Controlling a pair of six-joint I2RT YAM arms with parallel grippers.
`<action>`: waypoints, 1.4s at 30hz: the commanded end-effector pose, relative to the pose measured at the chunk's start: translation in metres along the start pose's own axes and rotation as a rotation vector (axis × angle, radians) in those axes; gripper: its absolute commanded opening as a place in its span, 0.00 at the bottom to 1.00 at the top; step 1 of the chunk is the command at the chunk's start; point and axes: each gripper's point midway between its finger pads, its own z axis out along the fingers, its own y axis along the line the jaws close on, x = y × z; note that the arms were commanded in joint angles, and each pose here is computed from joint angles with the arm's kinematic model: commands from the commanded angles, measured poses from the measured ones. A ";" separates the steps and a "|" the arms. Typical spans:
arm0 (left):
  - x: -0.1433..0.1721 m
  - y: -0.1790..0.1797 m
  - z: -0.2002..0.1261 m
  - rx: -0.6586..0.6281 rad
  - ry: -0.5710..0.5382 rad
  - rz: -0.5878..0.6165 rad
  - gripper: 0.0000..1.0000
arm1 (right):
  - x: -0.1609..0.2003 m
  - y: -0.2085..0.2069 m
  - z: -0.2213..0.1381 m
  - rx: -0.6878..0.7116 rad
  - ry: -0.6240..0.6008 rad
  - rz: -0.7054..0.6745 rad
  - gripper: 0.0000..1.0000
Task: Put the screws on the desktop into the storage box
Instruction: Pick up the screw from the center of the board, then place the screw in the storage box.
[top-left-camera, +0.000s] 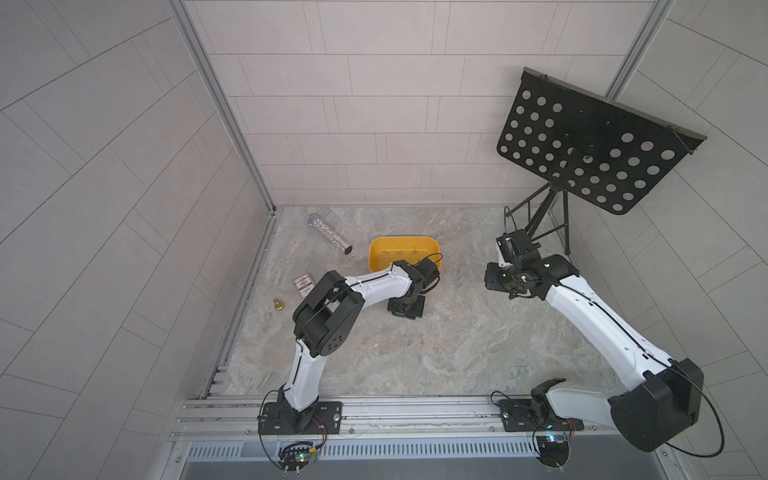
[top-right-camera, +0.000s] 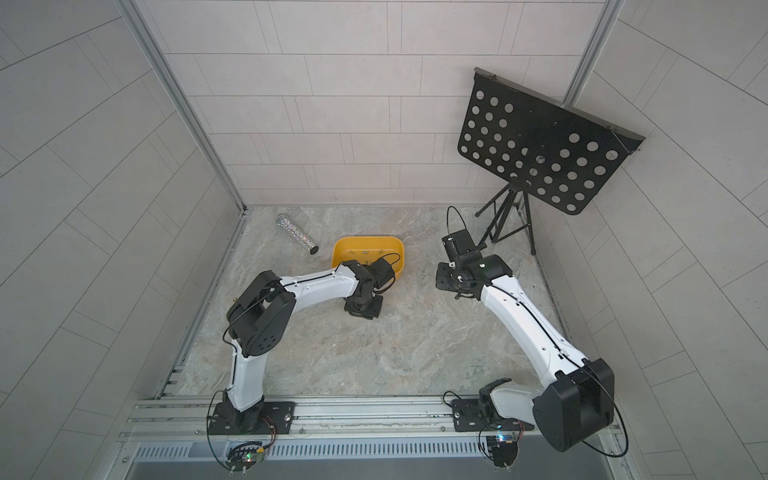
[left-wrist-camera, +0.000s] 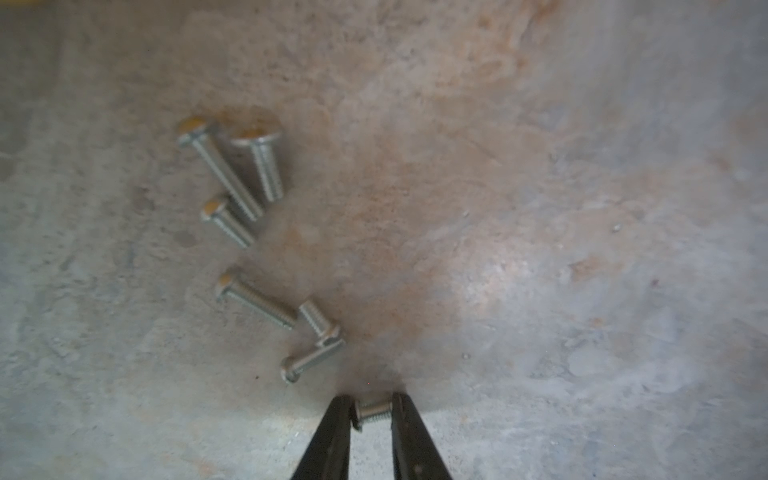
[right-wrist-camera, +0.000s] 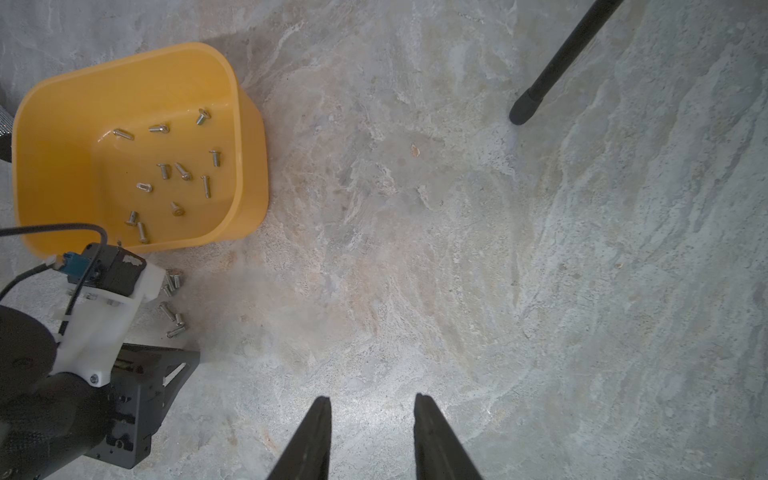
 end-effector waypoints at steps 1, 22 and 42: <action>0.012 0.009 0.016 -0.060 0.054 0.010 0.21 | 0.005 -0.005 0.005 0.022 0.022 0.001 0.38; 0.008 0.023 -0.044 -0.083 -0.034 0.028 0.19 | 0.005 -0.005 0.004 0.021 0.020 0.002 0.38; -0.097 0.045 -0.127 -0.085 -0.188 0.009 0.19 | 0.005 -0.005 0.004 0.019 0.019 0.005 0.38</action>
